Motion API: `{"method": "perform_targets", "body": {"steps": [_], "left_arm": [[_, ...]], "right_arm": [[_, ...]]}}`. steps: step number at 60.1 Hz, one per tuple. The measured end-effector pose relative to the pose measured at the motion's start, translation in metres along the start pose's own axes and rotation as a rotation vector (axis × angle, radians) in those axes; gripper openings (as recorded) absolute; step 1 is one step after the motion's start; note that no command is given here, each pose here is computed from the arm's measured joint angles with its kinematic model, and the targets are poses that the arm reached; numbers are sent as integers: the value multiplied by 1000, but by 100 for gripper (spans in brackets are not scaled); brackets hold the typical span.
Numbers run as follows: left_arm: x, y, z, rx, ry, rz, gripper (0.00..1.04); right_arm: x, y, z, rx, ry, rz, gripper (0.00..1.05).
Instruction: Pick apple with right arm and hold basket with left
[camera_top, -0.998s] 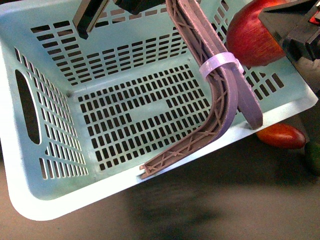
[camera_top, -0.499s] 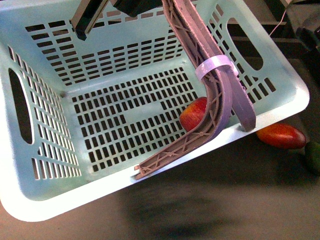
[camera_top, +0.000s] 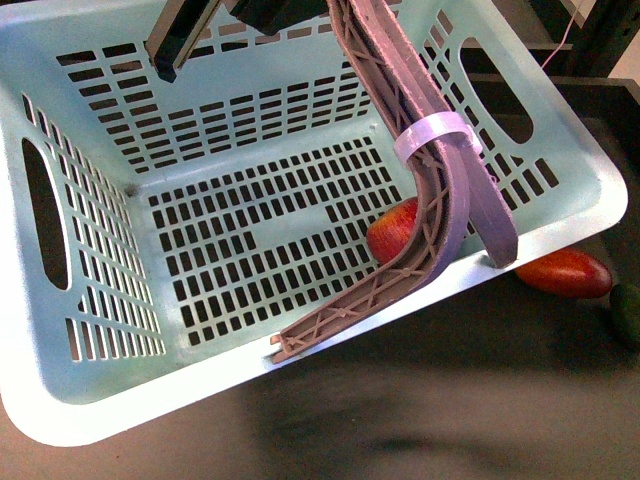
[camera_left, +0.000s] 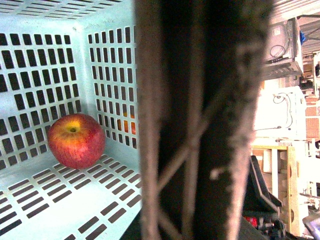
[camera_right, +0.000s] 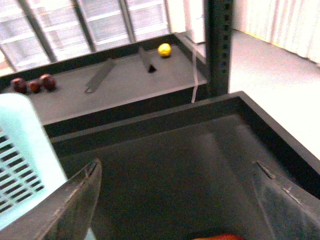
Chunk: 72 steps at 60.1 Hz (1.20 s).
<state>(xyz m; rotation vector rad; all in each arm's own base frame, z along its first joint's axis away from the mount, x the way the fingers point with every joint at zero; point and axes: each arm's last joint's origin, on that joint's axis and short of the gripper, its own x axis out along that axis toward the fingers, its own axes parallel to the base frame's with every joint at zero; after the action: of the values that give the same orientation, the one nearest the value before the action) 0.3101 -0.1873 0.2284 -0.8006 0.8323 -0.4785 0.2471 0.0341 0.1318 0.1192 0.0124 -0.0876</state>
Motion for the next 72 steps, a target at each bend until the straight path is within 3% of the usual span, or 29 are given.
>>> {"method": "perform_targets", "body": {"steps": [5, 19, 24, 33, 72], "left_arm": [[0, 0, 0, 2, -2, 2, 5], [0, 0, 0, -1, 0, 1, 5], [0, 0, 0, 1, -2, 2, 5], [0, 0, 0, 0, 0, 1, 5], [0, 0, 0, -1, -1, 1, 5]], "right_arm": [[-18, -7, 4, -67, 12, 87, 59], [-48, -21, 14, -104, 10, 90, 20], [-60, -25, 17, -112, 9, 89, 2], [-76, -37, 26, -115, 25, 82, 2], [-115, -39, 42, -113, -23, 89, 2]]}}
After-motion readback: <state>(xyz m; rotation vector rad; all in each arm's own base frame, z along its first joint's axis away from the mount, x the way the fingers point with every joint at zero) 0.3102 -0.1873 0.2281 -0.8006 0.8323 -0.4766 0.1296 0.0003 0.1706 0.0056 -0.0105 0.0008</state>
